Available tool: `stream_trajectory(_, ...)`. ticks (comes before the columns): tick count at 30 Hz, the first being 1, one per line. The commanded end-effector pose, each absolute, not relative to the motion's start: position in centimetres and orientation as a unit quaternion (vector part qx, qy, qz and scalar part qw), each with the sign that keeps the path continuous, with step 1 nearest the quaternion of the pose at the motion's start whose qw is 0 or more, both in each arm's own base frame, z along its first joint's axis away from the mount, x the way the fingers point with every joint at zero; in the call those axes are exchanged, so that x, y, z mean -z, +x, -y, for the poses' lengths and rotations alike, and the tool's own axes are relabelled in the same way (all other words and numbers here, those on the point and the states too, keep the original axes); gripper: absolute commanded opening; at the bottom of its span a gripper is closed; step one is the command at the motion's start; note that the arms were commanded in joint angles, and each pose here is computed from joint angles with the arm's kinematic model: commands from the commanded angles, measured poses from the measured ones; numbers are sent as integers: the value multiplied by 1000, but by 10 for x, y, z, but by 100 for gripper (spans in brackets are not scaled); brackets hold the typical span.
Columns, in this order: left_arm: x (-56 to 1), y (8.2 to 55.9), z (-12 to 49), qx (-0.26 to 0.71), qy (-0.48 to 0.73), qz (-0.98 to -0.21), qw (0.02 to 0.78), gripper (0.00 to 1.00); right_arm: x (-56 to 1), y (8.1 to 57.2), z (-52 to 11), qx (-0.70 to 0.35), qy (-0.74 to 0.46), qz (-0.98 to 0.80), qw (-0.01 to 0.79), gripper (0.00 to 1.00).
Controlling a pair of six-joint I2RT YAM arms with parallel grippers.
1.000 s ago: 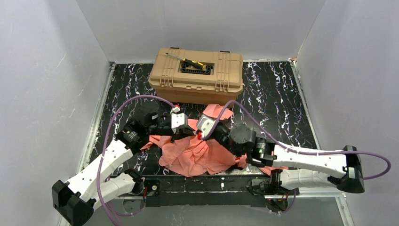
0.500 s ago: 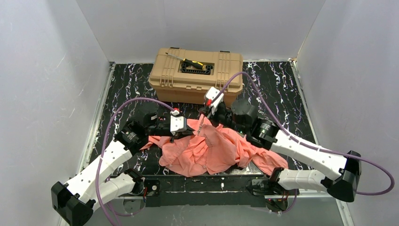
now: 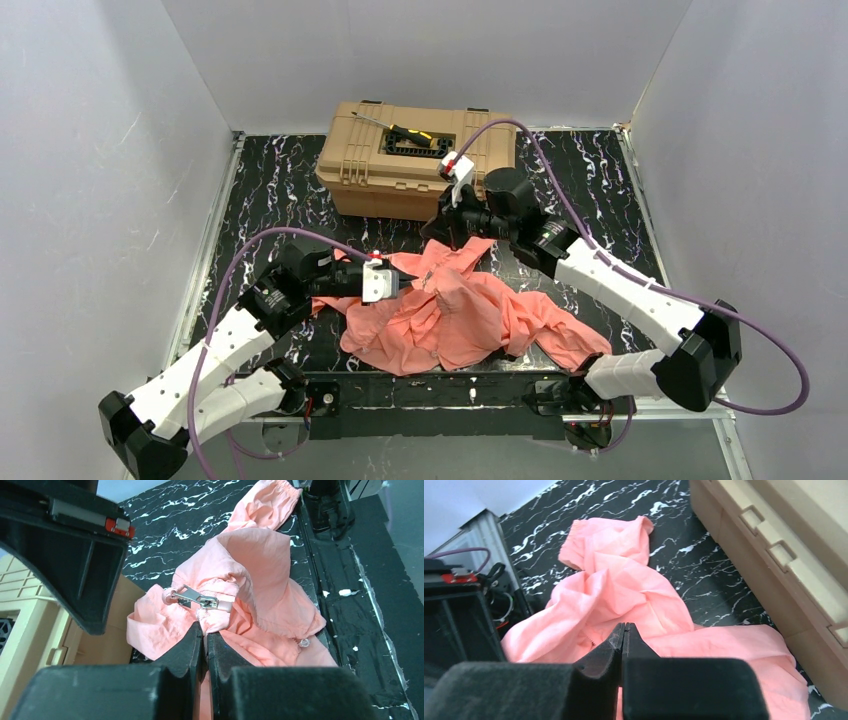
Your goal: Zip up the jacket
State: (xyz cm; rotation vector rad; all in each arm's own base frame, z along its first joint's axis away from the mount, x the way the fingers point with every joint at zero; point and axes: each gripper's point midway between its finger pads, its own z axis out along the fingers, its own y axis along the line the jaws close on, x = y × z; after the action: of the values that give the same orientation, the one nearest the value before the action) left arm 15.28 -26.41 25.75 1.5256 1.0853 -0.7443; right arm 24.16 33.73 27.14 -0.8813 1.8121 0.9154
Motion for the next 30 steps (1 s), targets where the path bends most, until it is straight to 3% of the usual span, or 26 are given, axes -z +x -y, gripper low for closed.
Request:
stream_trajectory(1, -269, 155, 261, 291, 645, -447, 548, 0, -300, 223, -335, -450, -343, -704, 429, 28)
stream_trajectory(2, -268, 152, 260, 295, 647, -443, 546, 0, -304, 226, -327, -467, -333, -700, 426, 48)
stream_trajectory(4, -267, 147, 260, 301, 651, -434, 545, 0, -309, 229, -314, -491, -315, -700, 411, 72)
stream_trajectory(8, -267, 143, 262, 308, 656, -426, 541, 0, -320, 215, -304, -586, -321, -658, 347, 80)
stream_trajectory(19, -277, 127, 266, 346, 659, -406, 530, 0, -306, 182, -316, -694, -333, -588, 250, 76)
stream_trajectory(30, -275, 128, 262, 331, 664, -404, 535, 0, -292, 156, -318, -708, -329, -598, 183, 52)
